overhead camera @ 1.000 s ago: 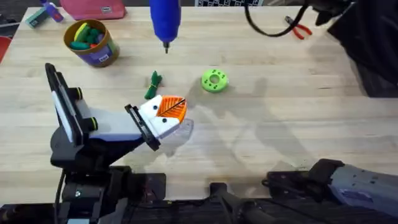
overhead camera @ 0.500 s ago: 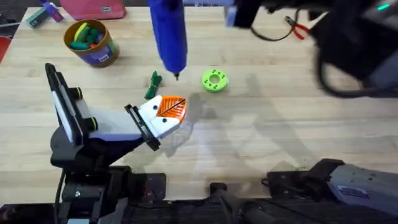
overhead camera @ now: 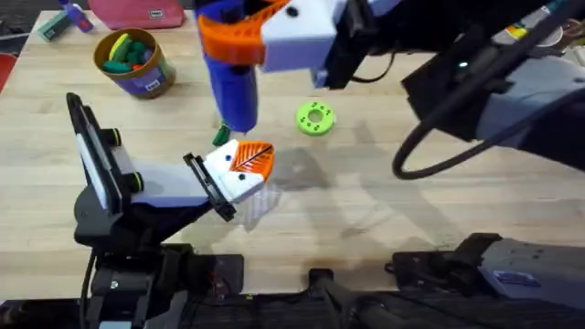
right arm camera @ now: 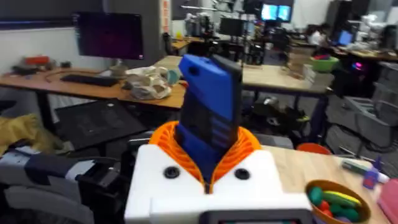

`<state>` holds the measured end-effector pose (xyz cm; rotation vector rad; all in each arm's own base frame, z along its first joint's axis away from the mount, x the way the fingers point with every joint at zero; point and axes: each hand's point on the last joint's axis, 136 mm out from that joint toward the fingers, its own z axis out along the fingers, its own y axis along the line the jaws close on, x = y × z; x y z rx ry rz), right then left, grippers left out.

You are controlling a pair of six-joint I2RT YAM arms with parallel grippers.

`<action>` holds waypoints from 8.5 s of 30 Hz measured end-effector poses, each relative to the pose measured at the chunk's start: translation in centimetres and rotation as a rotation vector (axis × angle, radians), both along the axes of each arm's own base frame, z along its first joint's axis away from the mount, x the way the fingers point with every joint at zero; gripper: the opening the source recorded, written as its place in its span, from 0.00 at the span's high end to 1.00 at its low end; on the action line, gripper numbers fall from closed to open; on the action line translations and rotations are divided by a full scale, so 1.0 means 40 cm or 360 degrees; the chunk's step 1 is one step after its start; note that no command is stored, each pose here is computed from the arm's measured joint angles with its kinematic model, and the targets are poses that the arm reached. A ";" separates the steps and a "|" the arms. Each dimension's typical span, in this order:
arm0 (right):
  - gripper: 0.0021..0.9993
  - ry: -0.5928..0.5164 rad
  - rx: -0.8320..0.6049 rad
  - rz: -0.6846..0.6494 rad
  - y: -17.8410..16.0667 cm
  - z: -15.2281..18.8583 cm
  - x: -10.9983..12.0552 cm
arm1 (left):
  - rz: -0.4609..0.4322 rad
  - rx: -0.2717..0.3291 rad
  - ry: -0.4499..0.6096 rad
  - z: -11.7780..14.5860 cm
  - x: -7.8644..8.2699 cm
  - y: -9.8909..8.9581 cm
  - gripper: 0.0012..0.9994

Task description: Pick up the gripper from the table and insert it into the empty holder that is missing its gripper. Then pick up a screw, insert it into the mounting hole, and use the screwdriver to tighten it. Finally, clean up the table by picking up the vegetable and placing it into the bucket.

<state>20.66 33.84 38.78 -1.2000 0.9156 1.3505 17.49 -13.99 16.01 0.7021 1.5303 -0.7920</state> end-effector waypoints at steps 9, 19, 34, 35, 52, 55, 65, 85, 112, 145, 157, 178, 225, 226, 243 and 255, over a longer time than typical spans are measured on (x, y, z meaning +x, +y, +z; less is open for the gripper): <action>0.98 -0.0028 -0.0020 0.0128 0.041 -0.033 -0.039 | 0.0000 0.0000 0.0000 0.000 0.000 0.000 0.99; 0.98 -0.0156 -0.0001 0.0221 0.062 -0.037 -0.095 | 0.0000 0.0000 0.0000 0.000 0.000 0.000 0.99; 0.98 -0.0200 -0.0018 0.0218 0.078 -0.071 -0.082 | 0.0000 0.0000 0.0000 0.000 0.000 0.000 0.99; 0.98 -0.0202 -0.0017 0.0218 0.078 -0.071 -0.082 | 0.0000 0.0000 0.0000 0.000 0.000 0.000 0.99; 0.98 -0.0246 -0.0007 0.0210 0.078 -0.071 -0.082 | 0.0000 0.0000 0.0000 0.000 0.000 0.000 0.99; 0.98 -0.0246 -0.0007 0.0210 0.078 -0.072 -0.081 | 0.0000 0.0000 0.0000 0.000 0.000 0.000 0.99; 0.98 -0.0239 -0.0013 0.0210 0.080 -0.077 -0.079 | 0.0000 0.0000 0.0000 0.000 0.000 0.000 0.99; 0.98 -0.0216 -0.0034 0.0214 0.089 -0.097 -0.070 | 0.0000 0.0000 0.0000 0.000 0.000 0.000 0.99; 0.98 -0.0193 -0.0047 0.0223 0.101 -0.114 -0.067 | -0.0001 0.0000 0.0001 0.000 0.000 0.000 0.99; 0.98 0.0429 -0.0882 -0.0485 -0.001 -0.127 0.223 | -0.0001 0.0000 0.0001 0.000 0.000 0.000 0.99; 0.98 0.0220 -0.1883 -0.1220 -0.336 -0.331 0.336 | -0.0001 0.0000 0.0000 0.000 0.000 0.000 0.99; 0.98 0.0407 -0.3056 -0.1126 -0.610 -0.785 0.446 | -0.0002 0.0018 -0.0025 0.000 0.000 0.000 0.99; 0.01 0.1066 -0.1650 -0.1994 -0.495 -0.263 0.322 | 0.0455 0.0089 -0.0029 0.012 0.081 0.086 0.01; 0.01 0.1084 -0.1614 -0.2003 -0.496 -0.250 0.312 | 0.0504 0.0107 -0.0021 0.018 0.086 0.097 0.01; 0.01 0.1622 -0.1278 -0.2167 -0.523 -0.454 0.216 | 0.0886 0.0694 0.0746 0.151 0.206 0.235 0.01; 0.01 0.1756 -0.1334 -0.2195 -0.576 -0.553 0.105 | 0.0864 0.0890 0.1186 0.038 0.283 0.259 0.01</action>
